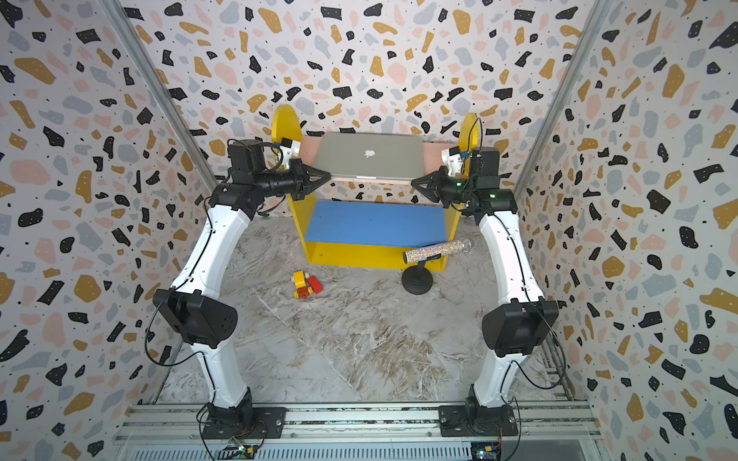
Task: Close the laptop lid and set it aside
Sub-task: Place the laptop on the shelf.
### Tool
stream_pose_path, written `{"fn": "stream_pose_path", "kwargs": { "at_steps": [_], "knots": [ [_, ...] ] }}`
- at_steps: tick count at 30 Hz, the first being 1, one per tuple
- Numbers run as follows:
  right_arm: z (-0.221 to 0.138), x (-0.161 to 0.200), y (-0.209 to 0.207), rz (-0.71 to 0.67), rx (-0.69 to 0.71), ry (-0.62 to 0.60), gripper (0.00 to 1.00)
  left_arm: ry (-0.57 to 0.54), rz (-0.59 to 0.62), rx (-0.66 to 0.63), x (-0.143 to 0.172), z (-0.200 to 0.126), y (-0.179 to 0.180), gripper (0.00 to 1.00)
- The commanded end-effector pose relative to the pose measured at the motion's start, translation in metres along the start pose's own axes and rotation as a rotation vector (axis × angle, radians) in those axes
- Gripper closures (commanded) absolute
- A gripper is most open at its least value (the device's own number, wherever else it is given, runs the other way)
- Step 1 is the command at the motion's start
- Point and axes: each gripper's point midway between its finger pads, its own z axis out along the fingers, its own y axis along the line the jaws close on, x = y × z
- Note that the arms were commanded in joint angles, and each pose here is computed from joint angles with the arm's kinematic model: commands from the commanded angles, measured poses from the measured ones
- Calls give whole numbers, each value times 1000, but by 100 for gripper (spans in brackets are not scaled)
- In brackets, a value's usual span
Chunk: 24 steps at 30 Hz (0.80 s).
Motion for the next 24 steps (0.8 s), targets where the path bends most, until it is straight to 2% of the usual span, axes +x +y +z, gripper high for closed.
{"fn": "stream_pose_path", "kwargs": {
  "at_steps": [1,16,24],
  "knots": [
    [-11,-12,19,-59,-24,-47,100,-38,31,1,-13,3,3,100],
    [-32,2,39,-84,-27,-58,100,-58,68,29,-7,-20,-34,100],
    [-54,16,56,-133,-13,-73,100,-78,130,33,5,-47,-69,100]
  ]
}}
